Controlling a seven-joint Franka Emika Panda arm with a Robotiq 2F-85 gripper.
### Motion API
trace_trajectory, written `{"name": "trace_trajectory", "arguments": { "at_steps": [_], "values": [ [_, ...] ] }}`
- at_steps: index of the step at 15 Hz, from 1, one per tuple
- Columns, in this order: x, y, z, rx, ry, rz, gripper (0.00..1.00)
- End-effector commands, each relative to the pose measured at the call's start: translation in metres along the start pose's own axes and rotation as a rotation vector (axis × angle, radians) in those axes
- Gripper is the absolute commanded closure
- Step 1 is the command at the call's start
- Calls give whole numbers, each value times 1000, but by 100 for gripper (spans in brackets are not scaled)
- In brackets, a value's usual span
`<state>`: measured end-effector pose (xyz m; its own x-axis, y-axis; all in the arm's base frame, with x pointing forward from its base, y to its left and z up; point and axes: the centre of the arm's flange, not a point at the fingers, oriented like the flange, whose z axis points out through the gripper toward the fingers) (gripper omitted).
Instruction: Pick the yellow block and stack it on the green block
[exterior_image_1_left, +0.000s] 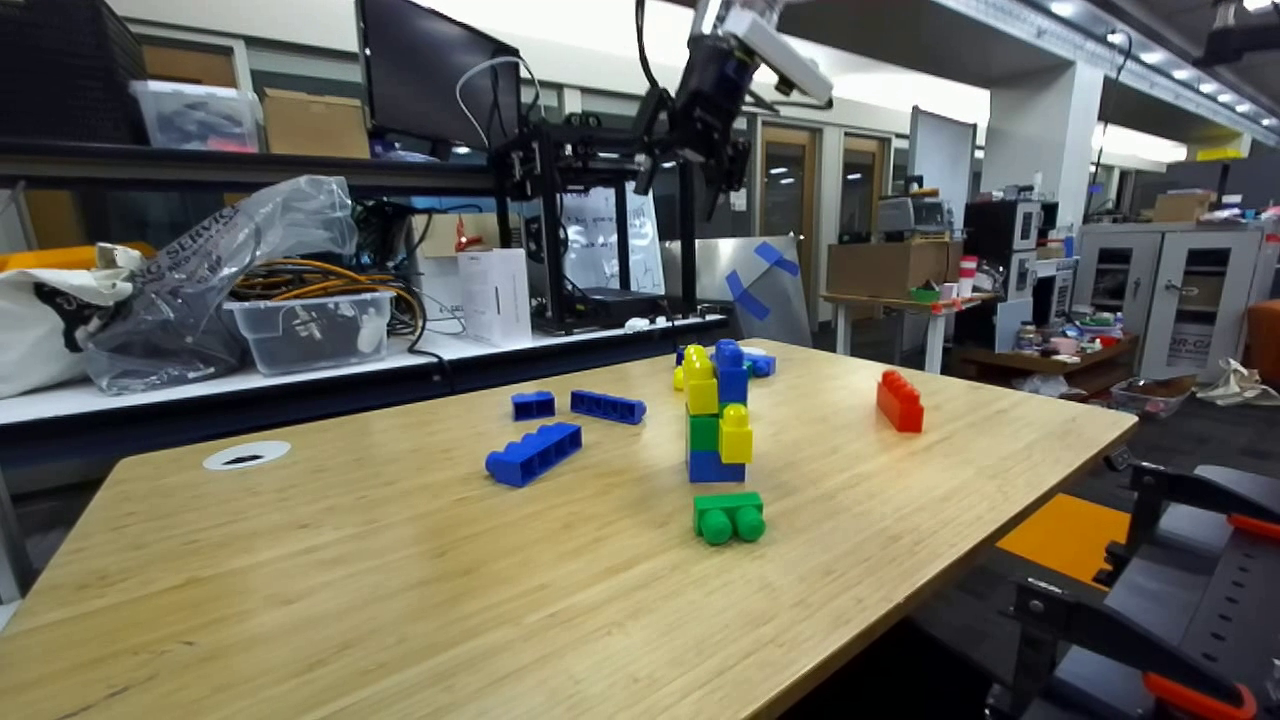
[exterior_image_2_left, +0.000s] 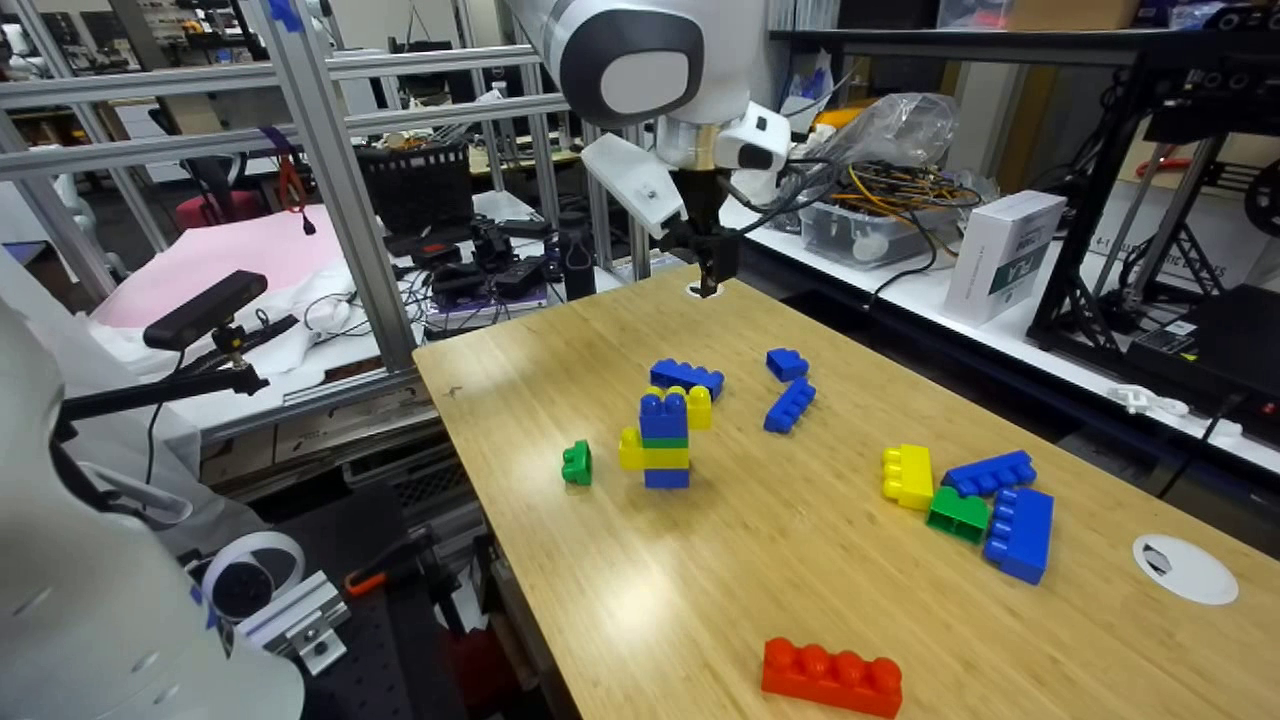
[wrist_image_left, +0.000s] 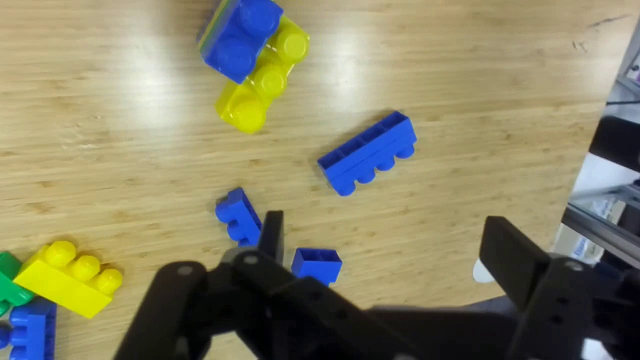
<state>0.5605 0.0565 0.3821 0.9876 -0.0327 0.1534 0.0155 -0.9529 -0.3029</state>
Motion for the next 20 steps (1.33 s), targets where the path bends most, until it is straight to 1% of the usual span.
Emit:
{"name": "trace_trajectory", "arguments": {
  "at_steps": [1,3,4,6,7,8,12,16,17,18,20],
  "values": [
    [-7,-15,17,-83,-63,-49,0],
    [-7,-17,31,-110,-90,-91,0],
    [-9,-12,42,-125,-95,-109,0],
    [-5,1,60,-125,-129,-119,0],
    [-6,7,68,-124,-145,-119,25],
    [-7,12,77,-123,-158,-121,26],
    [-9,23,100,-129,-188,-140,56],
    [-4,21,107,-156,-202,-168,84],
    [-3,21,107,-161,-205,-175,90],
    [-2,21,109,-165,-207,-180,99],
    [-3,23,112,-169,-214,-185,100]
  ]
}}
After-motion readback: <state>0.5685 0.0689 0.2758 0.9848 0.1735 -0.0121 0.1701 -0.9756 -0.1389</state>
